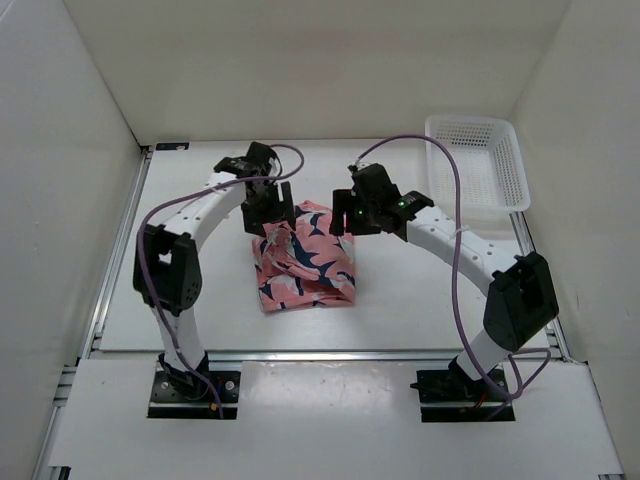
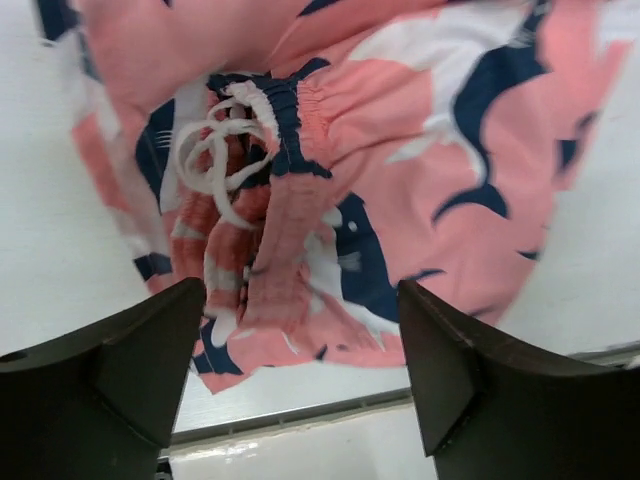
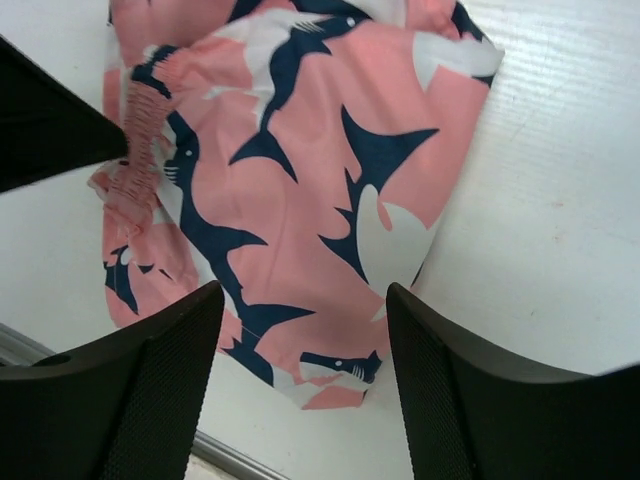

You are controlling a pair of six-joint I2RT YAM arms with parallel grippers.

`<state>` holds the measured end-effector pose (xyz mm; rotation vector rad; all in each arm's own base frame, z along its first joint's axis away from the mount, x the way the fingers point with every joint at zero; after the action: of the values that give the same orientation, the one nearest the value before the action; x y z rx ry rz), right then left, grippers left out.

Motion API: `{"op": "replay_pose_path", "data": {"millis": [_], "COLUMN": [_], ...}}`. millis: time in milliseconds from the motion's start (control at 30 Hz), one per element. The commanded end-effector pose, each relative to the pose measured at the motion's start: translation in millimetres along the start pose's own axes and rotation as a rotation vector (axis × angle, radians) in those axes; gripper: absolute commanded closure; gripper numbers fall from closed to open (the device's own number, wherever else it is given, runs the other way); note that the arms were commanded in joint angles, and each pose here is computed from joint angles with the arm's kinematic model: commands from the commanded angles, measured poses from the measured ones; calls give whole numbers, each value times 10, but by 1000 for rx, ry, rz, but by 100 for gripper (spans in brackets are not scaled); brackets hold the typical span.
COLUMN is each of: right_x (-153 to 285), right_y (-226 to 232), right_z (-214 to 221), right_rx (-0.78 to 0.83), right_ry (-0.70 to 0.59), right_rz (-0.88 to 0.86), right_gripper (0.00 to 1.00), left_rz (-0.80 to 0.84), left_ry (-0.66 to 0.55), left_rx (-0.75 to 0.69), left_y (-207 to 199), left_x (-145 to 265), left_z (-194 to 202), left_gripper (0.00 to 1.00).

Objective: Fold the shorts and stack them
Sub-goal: Fold the shorts

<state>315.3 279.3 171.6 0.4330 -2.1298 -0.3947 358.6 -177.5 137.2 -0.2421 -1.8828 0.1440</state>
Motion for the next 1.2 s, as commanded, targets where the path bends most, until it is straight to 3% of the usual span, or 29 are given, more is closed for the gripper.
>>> {"op": "replay_pose_path", "data": {"millis": [0,33,67,167,200,233,367,533,567,700,800,933,967,1000,1067,1167], "right_x": [15,13,17,20,20,23,40,25,-17,-254,-428,-717,-848,-913,-1077,-1126], "right_y": [17,-17,-4,-16,-45,-62,-60,-19,-12,197,357,449,440,392,293,244], "right_z": [22,-7,3,21,-3,14,6,-12,-24,251,487,885,1016,1076,1218,1238], "right_rx": [-50,-58,-58,-59,-65,-57,-48,-8,-8,27,60,104,105,103,87,61], "right_ry": [45,40,46,53,49,56,58,65,69,176,242,328,359,376,400,391], "right_rz": [-59,-53,-62,-56,-52,-46,-45,-39,-37,-78,-113,-115,-100,-85,-35,-7], "right_gripper": [29,29,30,35,35,35,44,44,44,87,98,98,98,98,100,100], "left_rz": [-18,-10,-5,-5,-2,10,-12,-25,-37,-74,-78,-130,-153,-158,-181,-169], "left_ry": [102,107,121,121,111,116,90,2,28,77,109,154,157,169,178,137], "left_rx": [-45,-45,-43,-43,-44,-54,-49,15,36,78,110,124,123,135,143,140], "left_y": [24,13,16,16,2,-18,-19,157,224,450,515,630,672,683,756,727], "left_x": [-313,-361,-430,-431,-414,-390,-134,309,268,80,-107,-320,-347,-365,-381,-246], "left_z": [169,167,198,199,164,165,113,99,198,368,469,570,576,623,663,631], "left_gripper": [13,17,33,65,86,90,90,90,90,90,90,90,86,73,54,34]}}
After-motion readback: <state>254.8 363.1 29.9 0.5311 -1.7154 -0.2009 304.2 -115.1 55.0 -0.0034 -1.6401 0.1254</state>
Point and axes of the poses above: each gripper's point midway between its finger pads, its own x axis back along the fingers, its own y axis along the line the jaws close on, z = x × y, the point moved 1 cm from there along x, back along the fingers, and after that the axes turned 11 degrees about -x, right-handed, at the moved point
